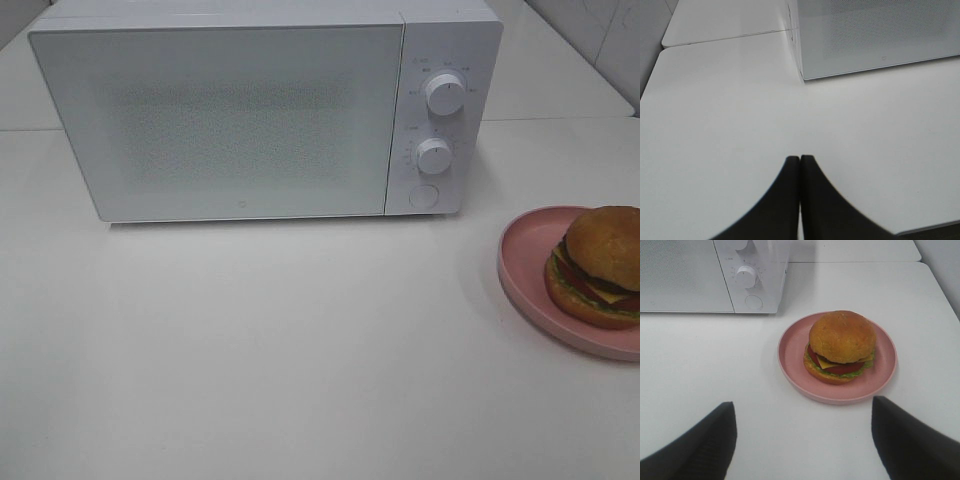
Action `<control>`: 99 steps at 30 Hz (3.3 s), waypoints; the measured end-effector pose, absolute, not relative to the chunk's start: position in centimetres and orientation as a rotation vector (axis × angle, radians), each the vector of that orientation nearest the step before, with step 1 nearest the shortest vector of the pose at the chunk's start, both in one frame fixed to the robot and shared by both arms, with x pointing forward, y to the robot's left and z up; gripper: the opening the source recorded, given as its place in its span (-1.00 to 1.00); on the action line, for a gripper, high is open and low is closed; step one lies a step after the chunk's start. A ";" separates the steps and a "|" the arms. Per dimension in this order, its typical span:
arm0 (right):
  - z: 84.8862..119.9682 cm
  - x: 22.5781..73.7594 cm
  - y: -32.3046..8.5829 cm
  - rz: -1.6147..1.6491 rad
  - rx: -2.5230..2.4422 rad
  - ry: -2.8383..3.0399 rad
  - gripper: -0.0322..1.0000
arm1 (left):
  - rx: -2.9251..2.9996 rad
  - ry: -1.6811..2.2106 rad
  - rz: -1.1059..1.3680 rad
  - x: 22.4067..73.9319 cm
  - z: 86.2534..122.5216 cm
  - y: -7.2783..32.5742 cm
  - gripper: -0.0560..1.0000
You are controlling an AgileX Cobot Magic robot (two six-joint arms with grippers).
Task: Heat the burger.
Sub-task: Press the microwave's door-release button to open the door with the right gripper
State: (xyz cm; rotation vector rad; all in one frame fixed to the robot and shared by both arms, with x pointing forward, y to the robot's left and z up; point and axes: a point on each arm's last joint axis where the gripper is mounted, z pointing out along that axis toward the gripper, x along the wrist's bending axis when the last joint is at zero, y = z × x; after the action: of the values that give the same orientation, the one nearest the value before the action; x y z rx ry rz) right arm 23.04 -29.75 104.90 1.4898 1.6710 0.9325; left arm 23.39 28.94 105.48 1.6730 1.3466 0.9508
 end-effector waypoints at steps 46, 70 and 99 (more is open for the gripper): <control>104.9 23.0 -29.7 0.932 1.490 1.671 0.45 | 1.673 1.347 0.951 23.4 105.5 28.9 -0.89; 104.9 23.0 -29.7 0.932 1.490 1.671 0.45 | 1.673 1.347 0.951 23.4 105.5 28.9 -0.89; 107.5 37.1 -29.1 0.993 1.436 1.586 -0.33 | 1.673 1.347 0.951 23.4 105.5 28.9 -0.89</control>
State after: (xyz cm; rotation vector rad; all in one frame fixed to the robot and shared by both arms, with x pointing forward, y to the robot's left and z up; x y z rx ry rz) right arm 37.05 -29.12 107.50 1.4355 1.5857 0.9928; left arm 23.39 28.94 105.48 1.6730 1.3466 0.9508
